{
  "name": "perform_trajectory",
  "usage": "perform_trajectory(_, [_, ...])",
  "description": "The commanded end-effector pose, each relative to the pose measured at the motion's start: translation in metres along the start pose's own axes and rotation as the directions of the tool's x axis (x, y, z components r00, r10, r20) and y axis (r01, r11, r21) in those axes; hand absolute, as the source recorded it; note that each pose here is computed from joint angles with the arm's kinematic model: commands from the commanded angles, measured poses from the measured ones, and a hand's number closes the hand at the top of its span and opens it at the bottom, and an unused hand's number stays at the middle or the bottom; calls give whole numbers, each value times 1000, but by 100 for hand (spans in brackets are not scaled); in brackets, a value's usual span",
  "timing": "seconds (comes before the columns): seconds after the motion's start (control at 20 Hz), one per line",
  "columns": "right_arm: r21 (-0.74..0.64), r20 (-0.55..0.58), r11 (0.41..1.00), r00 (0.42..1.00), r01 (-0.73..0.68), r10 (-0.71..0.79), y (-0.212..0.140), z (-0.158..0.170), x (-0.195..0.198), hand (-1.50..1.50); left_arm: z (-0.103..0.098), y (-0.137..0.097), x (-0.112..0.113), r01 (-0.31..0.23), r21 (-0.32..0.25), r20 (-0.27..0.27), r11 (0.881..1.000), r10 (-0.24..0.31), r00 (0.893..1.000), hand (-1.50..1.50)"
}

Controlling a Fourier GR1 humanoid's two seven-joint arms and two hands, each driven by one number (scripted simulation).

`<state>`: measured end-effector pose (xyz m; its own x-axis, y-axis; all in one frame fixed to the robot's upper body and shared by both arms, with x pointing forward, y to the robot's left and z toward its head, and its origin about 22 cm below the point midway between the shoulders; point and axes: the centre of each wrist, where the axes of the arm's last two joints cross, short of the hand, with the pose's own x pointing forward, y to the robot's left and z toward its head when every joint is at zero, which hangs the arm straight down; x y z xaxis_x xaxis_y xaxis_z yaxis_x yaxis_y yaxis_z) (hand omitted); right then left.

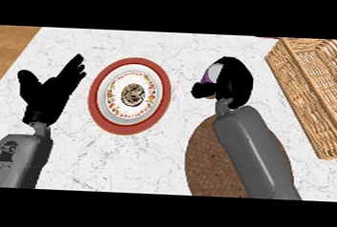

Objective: Pick the can from the placemat and place it in the basket

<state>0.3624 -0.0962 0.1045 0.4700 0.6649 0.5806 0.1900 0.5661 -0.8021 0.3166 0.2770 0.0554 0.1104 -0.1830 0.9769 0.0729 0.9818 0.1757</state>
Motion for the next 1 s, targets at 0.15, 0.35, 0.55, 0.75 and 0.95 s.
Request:
perform_trajectory(0.15, [-294, 144, 914, 959, 278, -246, -24, 1, 69, 150, -3, -11, -3, 16, -24, -19, 1000, -16, 1000, 0])
perform_trajectory(0.35, [-403, 139, 880, 968, 250, -211, -28, -4, 100, 150, -4, -8, 1, 9, -19, -22, 1000, -9, 1000, 0])
perform_trajectory(0.55, [-477, 101, 847, 972, 235, -213, -40, -6, 126, 150, -7, -12, 2, 10, -10, -15, 1000, -10, 1000, 0])
perform_trajectory(0.75, [-522, 55, 831, 979, 195, -195, -51, -13, 145, 150, -1, 9, -10, -12, 33, -37, 999, 13, 999, 0])
perform_trajectory(0.95, [-586, 51, 791, 982, 175, -179, -67, -11, 169, 150, -2, 4, -8, -6, 35, -37, 999, 7, 999, 0])
